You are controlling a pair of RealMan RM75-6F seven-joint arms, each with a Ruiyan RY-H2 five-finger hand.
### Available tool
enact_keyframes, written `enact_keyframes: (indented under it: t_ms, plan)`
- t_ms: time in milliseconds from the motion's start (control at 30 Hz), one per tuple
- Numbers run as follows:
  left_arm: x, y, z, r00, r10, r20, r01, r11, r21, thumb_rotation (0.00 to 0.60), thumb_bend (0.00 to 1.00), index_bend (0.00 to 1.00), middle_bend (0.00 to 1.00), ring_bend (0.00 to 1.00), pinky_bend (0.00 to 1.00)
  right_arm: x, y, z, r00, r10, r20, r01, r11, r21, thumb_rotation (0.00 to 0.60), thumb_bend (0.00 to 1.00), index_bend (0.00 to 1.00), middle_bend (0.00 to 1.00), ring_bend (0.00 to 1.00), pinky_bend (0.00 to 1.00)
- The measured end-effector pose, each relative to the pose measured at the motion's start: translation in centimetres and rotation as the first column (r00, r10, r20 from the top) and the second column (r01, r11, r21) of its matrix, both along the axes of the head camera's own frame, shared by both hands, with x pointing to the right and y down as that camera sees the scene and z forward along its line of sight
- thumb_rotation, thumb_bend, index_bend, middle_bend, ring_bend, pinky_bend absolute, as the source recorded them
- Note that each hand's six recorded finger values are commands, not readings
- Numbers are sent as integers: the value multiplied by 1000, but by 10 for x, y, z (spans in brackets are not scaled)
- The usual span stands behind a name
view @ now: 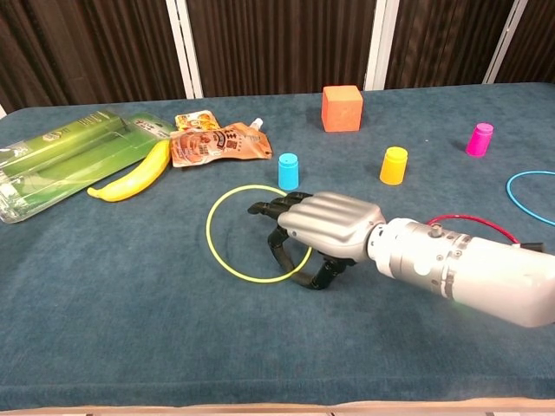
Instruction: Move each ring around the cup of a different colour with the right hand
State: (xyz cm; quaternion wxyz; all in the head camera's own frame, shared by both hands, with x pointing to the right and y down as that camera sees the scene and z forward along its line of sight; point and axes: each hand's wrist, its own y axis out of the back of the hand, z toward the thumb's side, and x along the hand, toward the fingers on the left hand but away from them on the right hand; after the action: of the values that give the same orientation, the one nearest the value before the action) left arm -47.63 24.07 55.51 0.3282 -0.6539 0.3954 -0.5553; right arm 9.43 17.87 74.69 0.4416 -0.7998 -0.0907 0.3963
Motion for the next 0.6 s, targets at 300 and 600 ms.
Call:
enact_keyframes:
  t_ms: [300,600]
  plan:
    - [0,1,-1,1000,2,-1,-2,1000,1,600,438,0,73,28,128,1,-9,-7,1000,23,14,-23,1000,19,600,507,779,76,0,0]
    - [1,0,-2,1000,3,-4,-3,1000,-1,600,439,0,72,28,128,1,-48,-17,994,111,25,-112,991,69,600,507,779,80,0,0]
